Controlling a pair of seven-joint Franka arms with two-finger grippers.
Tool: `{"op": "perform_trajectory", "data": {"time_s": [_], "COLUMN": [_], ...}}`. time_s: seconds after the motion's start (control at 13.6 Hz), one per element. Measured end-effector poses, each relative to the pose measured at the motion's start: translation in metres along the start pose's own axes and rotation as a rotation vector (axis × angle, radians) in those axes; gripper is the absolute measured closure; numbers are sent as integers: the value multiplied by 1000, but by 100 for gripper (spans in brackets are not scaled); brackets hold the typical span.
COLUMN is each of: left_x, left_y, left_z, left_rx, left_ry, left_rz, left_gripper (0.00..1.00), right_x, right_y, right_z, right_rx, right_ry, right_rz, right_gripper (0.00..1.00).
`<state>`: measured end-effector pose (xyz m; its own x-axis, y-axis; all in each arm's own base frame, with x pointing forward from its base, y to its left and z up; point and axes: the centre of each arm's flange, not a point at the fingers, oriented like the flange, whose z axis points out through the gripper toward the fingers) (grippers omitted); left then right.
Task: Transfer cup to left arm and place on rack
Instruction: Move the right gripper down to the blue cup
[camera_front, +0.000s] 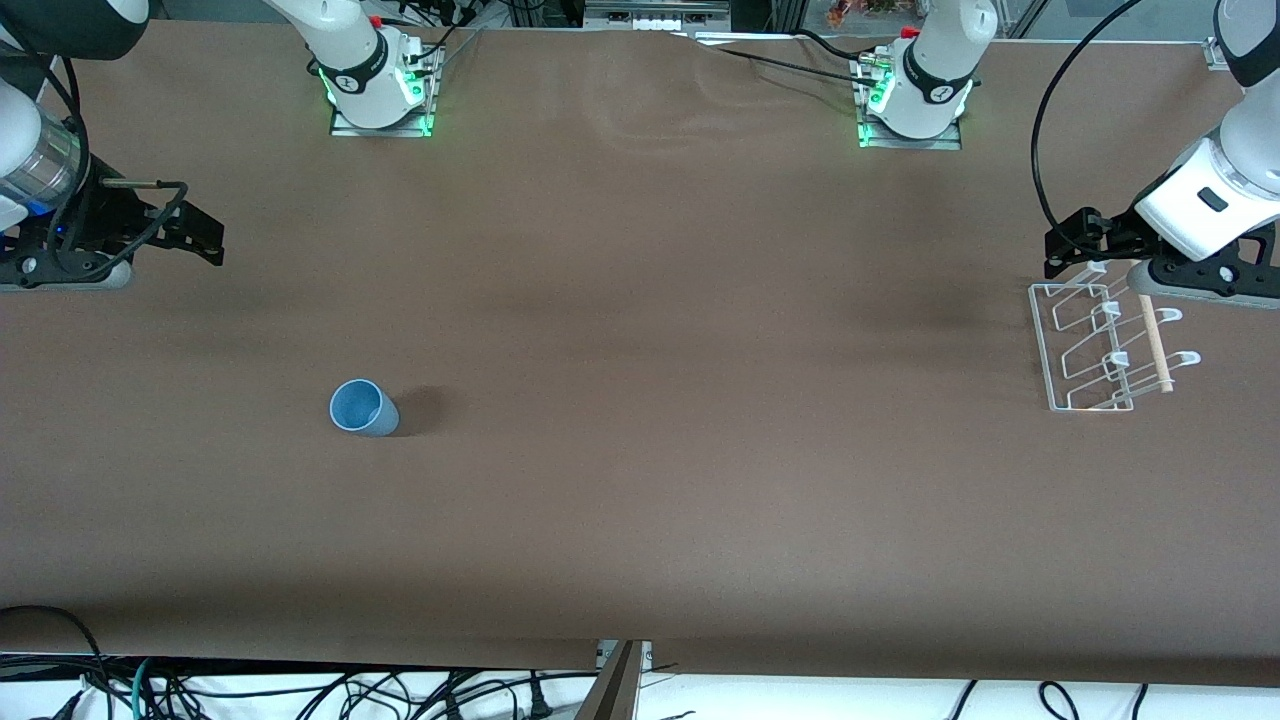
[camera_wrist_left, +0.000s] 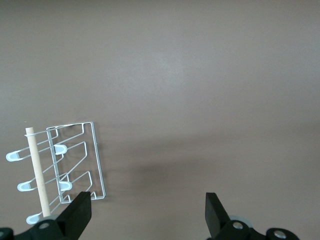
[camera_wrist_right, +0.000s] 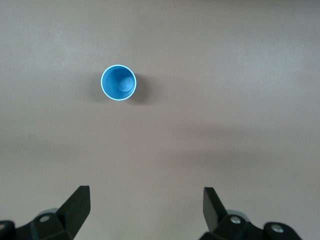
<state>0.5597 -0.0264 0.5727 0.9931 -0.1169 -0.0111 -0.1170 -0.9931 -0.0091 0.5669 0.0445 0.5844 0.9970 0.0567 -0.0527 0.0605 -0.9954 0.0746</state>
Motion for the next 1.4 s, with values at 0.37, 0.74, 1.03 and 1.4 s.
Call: {"op": "perform_trajectory", "data": {"time_s": [0.37,0.74,1.03,1.4], "left_x": [0,0,0,0], "left_y": [0,0,1,1], "left_z": [0,0,0,0], "left_rx": [0,0,0,0], "left_ry": [0,0,0,0], "left_rz": [0,1,1,1], "left_gripper": [0,0,0,0], "right_x": [5,23,54,88], "right_y": [-3,-6,-11,-18], "right_z": [1,22,84,160], "right_rx": [-1,-3,-4,-1], "right_ry": [1,5,2,-15], "right_rz": [-4,-7,-15,-19], "right_gripper": [0,0,0,0]}}
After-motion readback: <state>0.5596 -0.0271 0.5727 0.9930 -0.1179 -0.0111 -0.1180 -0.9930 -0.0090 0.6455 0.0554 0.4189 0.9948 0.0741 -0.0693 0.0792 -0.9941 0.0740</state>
